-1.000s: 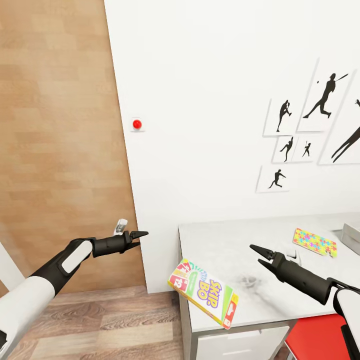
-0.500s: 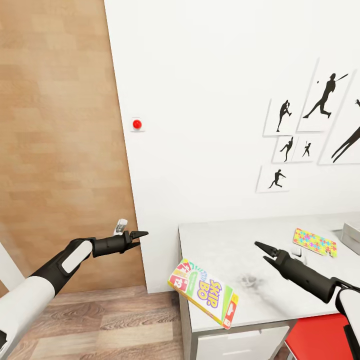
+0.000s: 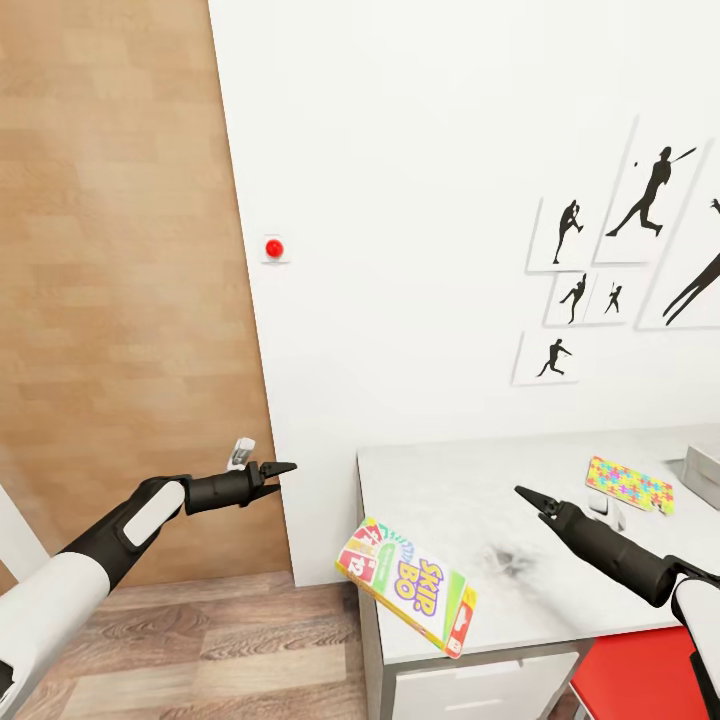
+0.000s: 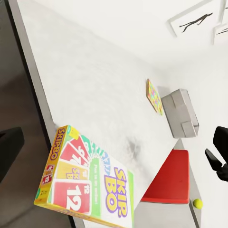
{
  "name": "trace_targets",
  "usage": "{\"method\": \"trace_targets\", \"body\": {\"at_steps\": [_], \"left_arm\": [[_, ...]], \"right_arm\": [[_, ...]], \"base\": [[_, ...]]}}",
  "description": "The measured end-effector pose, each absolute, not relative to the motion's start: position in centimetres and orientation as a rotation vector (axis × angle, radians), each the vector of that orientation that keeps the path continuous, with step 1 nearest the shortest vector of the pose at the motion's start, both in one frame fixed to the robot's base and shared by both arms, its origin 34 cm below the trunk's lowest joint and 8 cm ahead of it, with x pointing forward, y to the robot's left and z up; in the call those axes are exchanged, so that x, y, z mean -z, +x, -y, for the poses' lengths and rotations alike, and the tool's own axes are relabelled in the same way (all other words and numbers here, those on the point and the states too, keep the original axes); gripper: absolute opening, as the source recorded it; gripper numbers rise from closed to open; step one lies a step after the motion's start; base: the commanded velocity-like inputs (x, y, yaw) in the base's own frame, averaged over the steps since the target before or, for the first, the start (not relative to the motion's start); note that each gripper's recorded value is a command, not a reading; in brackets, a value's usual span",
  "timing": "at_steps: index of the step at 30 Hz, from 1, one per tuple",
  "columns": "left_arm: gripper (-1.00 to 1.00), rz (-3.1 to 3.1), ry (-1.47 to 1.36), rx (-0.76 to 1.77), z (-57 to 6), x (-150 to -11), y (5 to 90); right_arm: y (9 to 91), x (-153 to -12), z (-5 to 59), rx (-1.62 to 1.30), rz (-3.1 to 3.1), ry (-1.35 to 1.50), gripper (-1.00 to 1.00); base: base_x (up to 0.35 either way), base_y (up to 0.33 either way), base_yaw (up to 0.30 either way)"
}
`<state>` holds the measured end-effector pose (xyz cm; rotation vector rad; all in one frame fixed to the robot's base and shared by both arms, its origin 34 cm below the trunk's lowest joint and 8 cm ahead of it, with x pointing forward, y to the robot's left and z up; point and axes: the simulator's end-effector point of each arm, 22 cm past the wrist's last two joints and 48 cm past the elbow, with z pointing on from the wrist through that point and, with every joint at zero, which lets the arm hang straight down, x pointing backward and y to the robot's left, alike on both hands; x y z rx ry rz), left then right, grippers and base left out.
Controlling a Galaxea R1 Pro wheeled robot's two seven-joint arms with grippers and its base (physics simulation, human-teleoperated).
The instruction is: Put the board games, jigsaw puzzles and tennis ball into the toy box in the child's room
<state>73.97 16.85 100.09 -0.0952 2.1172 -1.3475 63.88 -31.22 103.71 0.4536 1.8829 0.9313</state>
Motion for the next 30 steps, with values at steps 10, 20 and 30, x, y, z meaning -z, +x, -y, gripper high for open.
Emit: {"method": "trace_targets", "body": {"at_steps": [10,20,30], "left_arm": [[1.0,-2.117,-0.095,1.347,-16.8,-99.6,74.1],[1.0,-2.117,-0.095,1.347,-16.8,-99.3,74.1],[1.0,-2.117,-0.095,1.348,-16.8,-98.8,74.2]], "right_arm": [[64.0,-103.2,31.1,-0.931,-1.883,0.45,1.0],[64.0,-102.9,30.9,-0.934,-1.883,0.45,1.0],[64.1,-102.4,30.8,-0.936,-1.884,0.449,1.0]], "base": [[0.0,0.0,0.0],[0.0,0.0,0.0],[0.0,0.0,0.0]]}}
